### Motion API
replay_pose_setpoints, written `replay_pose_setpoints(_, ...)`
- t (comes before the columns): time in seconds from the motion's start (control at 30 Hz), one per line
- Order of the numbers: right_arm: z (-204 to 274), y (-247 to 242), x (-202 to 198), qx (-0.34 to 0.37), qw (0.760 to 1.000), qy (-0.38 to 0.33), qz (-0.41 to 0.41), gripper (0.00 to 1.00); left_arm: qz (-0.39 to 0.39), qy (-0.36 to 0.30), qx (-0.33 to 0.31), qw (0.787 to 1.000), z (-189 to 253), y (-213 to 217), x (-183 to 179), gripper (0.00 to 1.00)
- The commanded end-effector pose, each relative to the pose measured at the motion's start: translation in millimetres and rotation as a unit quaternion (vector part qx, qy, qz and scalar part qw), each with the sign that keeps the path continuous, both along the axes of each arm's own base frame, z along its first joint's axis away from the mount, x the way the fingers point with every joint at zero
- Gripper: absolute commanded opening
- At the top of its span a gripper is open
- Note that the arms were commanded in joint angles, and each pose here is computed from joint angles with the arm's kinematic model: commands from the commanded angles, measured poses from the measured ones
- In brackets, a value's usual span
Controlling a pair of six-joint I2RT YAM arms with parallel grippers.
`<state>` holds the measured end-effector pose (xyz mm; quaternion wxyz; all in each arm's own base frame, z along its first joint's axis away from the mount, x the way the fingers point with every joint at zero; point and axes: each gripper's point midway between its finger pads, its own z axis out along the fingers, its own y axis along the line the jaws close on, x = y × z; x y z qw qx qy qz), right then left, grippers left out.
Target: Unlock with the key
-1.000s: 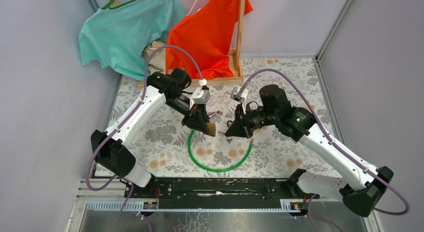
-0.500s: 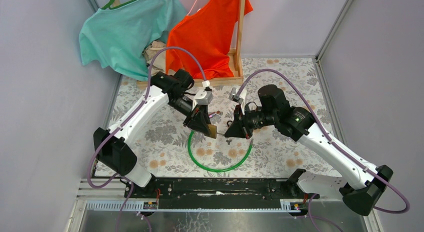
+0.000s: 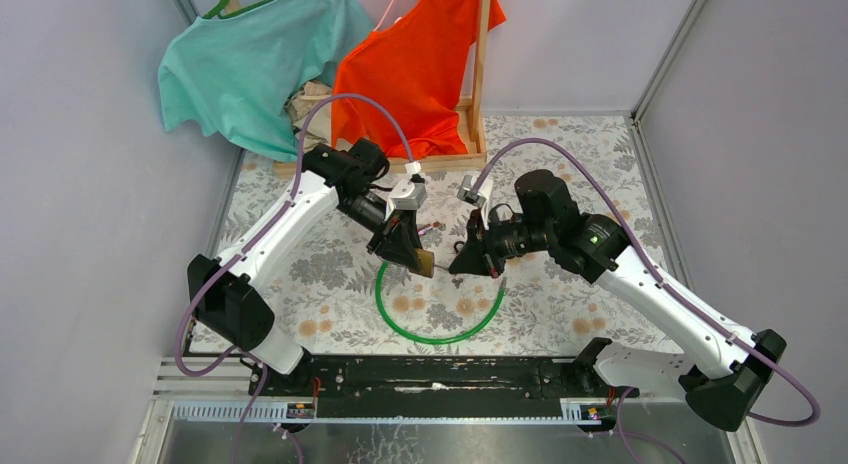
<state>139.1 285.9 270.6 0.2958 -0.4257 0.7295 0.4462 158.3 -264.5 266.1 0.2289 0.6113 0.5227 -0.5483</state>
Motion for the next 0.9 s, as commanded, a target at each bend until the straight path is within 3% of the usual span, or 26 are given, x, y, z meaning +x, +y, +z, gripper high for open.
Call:
replay_pose_setpoints(0.0,26,7,5,0.026,0.999,-0.031,-0.001,0.0,-0.007,0.008,-0.027,1.0,18,-4,-7,0.0)
replay_pose_setpoints(0.63,31,18,15,0.027,0.999,-0.04,0.006,0.0,-0.02,0.002,-0.03,0.999,20,-8,-14,0.0)
replay_pose_setpoints(0.87,30,22,17,0.047,0.998,-0.039,0.0,0.0,-0.026,0.03,-0.068,0.997,33,-16,-15,0.0)
